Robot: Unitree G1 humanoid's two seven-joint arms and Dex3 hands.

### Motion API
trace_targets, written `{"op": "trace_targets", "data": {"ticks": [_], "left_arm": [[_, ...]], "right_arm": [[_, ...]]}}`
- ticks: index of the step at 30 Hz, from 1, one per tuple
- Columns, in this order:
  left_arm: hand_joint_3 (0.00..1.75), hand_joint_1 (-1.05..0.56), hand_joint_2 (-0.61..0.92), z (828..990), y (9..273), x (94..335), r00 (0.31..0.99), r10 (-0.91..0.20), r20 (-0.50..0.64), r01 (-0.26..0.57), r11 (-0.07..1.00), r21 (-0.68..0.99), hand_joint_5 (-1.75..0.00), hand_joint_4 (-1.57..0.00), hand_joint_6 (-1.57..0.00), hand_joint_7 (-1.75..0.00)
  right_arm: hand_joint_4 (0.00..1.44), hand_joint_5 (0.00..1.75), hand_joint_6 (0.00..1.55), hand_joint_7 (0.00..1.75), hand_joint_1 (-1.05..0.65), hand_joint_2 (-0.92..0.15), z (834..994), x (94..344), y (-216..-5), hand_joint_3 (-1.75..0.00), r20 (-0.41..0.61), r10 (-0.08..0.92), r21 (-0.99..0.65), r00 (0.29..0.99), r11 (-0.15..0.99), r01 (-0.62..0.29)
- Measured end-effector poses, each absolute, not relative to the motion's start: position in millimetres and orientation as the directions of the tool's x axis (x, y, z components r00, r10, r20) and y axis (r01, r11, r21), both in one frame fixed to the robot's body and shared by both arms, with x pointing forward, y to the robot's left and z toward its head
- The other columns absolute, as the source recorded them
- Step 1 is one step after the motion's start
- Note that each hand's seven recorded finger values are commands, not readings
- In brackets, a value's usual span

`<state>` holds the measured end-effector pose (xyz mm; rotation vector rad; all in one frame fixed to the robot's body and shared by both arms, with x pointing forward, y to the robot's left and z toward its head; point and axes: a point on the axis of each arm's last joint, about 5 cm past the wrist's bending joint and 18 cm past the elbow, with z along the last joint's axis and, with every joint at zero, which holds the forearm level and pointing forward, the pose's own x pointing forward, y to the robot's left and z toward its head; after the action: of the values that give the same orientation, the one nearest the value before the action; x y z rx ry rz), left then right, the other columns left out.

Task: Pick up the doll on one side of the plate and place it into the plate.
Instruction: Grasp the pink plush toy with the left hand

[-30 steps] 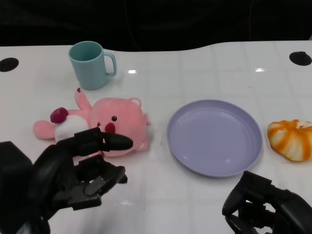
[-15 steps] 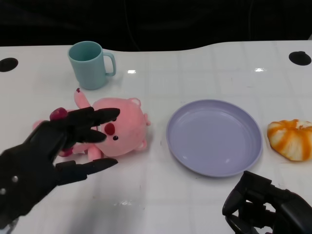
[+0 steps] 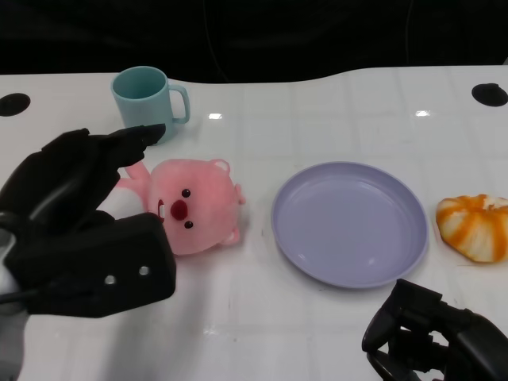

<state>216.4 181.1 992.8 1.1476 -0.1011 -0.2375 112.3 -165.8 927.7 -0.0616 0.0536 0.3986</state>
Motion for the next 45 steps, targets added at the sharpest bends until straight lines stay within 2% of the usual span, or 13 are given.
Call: {"op": "trace_targets", "data": {"ticks": [6,14,21,27,45], "left_arm": [[0.0,-0.64,0.89,980.9,176.7,228.0,0.975,-0.205,-0.089,0.14,0.25,0.958,-0.37,0.0,-0.21,-0.01],[0.0,-0.69,0.9,967.9,174.4,245.9,0.971,-0.172,-0.169,0.192,0.128,0.973,-0.29,0.0,-0.19,0.0],[0.0,-0.7,0.89,959.5,172.5,264.0,0.96,-0.162,-0.229,0.244,0.083,0.966,-0.26,-0.01,-0.2,-0.01],[0.0,-0.7,0.9,940.3,167.7,273.5,0.944,-0.172,-0.282,0.293,0.043,0.955,-0.26,-0.02,-0.18,0.0],[0.0,-0.65,0.9,908.4,155.1,307.8,0.921,-0.098,-0.378,0.381,0.015,0.924,-0.19,-0.07,-0.23,-0.01]], "right_arm": [[0.63,1.75,0.42,1.65,-0.22,-0.88,927.7,112.2,-165.2,-0.61,-0.064,0.386,-0.049,0.92,0.92,-0.389],[0.63,1.75,0.42,1.65,-0.23,-0.88,927.5,110.9,-165.3,-0.61,-0.067,0.389,-0.048,0.919,0.919,-0.392],[0.64,1.75,0.42,1.65,-0.22,-0.88,927.7,109.2,-164.9,-0.61,-0.07,0.39,-0.049,0.918,0.918,-0.394],[0.63,1.75,0.42,1.65,-0.22,-0.88,928.4,107.9,-164.3,-0.61,-0.069,0.392,-0.05,0.917,0.917,-0.396],[0.63,1.75,0.41,1.66,-0.24,-0.88,931.8,104.7,-163.5,-0.61,-0.056,0.394,-0.038,0.918,0.918,-0.396]]}}
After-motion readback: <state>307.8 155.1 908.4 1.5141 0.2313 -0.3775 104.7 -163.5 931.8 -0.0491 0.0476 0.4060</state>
